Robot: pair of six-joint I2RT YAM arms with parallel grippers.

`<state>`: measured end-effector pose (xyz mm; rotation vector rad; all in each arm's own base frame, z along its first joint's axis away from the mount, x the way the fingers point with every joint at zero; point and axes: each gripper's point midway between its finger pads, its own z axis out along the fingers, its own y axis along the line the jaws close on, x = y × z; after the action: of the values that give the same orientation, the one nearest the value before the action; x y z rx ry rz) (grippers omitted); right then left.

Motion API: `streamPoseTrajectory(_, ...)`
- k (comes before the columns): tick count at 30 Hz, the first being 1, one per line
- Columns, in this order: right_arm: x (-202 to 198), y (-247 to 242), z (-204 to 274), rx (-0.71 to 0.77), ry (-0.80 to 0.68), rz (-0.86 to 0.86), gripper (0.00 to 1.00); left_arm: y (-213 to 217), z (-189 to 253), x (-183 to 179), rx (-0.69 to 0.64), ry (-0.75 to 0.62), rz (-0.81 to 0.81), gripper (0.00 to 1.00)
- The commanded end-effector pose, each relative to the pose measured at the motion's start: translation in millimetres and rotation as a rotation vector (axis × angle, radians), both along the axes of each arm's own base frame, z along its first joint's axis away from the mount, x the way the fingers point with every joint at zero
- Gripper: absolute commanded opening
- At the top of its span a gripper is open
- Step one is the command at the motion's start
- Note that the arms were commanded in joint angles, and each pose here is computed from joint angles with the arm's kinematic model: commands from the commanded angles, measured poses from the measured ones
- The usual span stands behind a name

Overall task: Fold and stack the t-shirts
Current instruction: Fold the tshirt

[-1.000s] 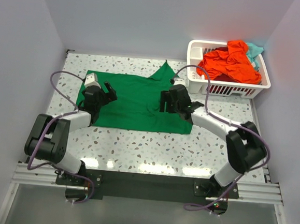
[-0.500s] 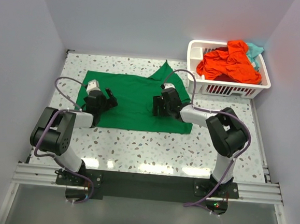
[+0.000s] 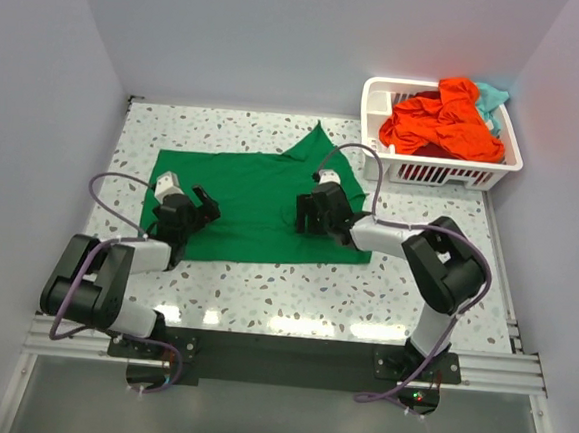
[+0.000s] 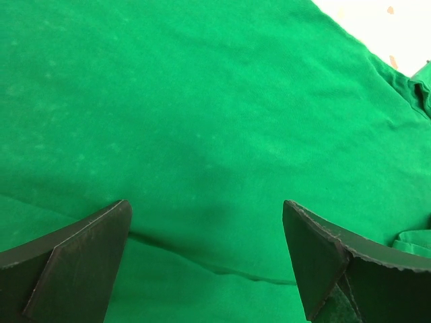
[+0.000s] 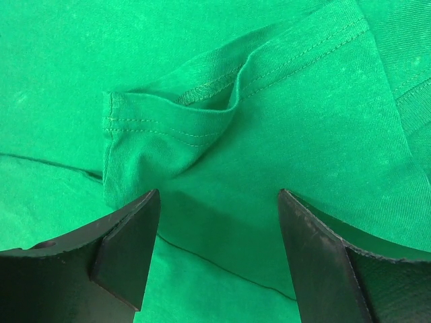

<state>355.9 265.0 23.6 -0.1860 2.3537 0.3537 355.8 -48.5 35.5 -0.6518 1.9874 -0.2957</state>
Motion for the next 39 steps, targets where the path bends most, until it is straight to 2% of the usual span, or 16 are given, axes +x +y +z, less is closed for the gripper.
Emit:
streamPoseTrajectory(1,-67,-33,-56,-0.140,0.230,-0.012,0.74,10,-12,-24,0.007,0.046,0.045,1.00)
streamPoseTrajectory(9,-99,-40,-60,-0.171,0.248,-0.005,0.74,11,-21,-55,-0.009,0.079,0.039,1.00)
streamPoseTrajectory(15,-115,-38,-55,-0.178,0.234,0.012,0.74,13,-15,-69,-0.018,0.054,0.037,1.00)
streamPoseTrajectory(17,-111,-34,-43,-0.176,0.203,0.028,0.74,13,-7,-69,-0.003,0.046,0.030,1.00)
streamPoseTrajectory(23,-82,-22,11,-0.156,0.063,0.017,0.75,15,46,-45,0.026,-0.090,0.039,1.00)
streamPoseTrajectory(26,-69,-18,28,-0.143,0.007,0.001,0.75,12,53,-36,0.038,-0.109,0.023,1.00)
streamPoseTrajectory(32,-58,-7,24,-0.150,-0.001,0.003,0.75,-12,51,-16,0.036,-0.141,-0.099,1.00)
streamPoseTrajectory(35,-57,-6,14,-0.155,0.006,0.005,0.75,-20,37,-9,0.050,-0.097,-0.145,1.00)
streamPoseTrajectory(39,-64,-10,-8,-0.172,0.051,-0.001,0.75,-19,5,-17,0.055,0.011,-0.143,1.00)
